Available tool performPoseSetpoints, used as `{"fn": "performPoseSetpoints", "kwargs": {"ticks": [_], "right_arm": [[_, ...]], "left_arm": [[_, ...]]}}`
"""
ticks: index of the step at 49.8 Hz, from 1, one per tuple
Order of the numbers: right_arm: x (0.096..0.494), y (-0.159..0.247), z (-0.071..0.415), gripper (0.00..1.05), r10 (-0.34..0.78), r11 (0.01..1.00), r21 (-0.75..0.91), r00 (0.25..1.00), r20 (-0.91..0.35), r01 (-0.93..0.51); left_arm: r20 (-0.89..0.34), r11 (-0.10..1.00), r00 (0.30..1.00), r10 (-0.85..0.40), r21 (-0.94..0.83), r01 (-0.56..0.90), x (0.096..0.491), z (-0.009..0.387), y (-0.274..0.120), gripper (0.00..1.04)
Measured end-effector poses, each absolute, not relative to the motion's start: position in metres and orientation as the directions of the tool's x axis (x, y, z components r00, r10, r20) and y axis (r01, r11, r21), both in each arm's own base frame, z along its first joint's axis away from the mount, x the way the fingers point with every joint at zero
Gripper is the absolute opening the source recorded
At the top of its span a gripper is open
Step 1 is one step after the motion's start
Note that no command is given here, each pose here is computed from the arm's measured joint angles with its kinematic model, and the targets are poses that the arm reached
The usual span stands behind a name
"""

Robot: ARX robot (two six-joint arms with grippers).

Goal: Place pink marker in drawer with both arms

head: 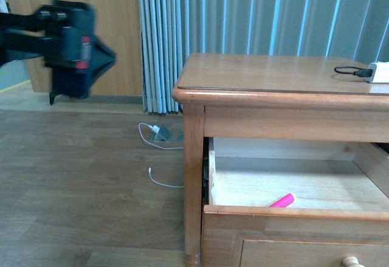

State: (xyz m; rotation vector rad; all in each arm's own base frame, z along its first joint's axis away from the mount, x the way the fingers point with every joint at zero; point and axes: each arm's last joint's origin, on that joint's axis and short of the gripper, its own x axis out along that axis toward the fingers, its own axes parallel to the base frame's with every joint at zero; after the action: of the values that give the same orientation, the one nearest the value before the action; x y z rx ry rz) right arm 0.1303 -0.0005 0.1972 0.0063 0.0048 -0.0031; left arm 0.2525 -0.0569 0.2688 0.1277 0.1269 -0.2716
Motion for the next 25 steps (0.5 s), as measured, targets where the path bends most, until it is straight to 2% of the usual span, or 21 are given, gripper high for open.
{"fn": "performPoseSetpoints", "kwargs": {"ticks": [9, 18, 25], "right_arm": [[0.13, 0.0, 0.197, 0.96, -0.003, 1.0, 0.006, 1.0, -0.005, 0.003], [0.13, 0.0, 0.197, 0.96, -0.003, 1.0, 0.006, 1.0, -0.005, 0.003], [0.13, 0.0, 0.197, 0.96, -0.003, 1.0, 0.006, 1.0, -0.005, 0.003]], "left_arm": [[-0.142, 0.985, 0.976, -0.165, 0.033, 0.171, 0.195, 0.253, -0.021, 0.99], [-0.175, 0.993, 0.98, -0.098, -0.084, 0.084, 0.143, 0.219, -0.01, 0.99], [-0.148, 0.987, 0.988, -0.049, -0.161, 0.025, 0.127, 0.209, -0.004, 0.99]]}}
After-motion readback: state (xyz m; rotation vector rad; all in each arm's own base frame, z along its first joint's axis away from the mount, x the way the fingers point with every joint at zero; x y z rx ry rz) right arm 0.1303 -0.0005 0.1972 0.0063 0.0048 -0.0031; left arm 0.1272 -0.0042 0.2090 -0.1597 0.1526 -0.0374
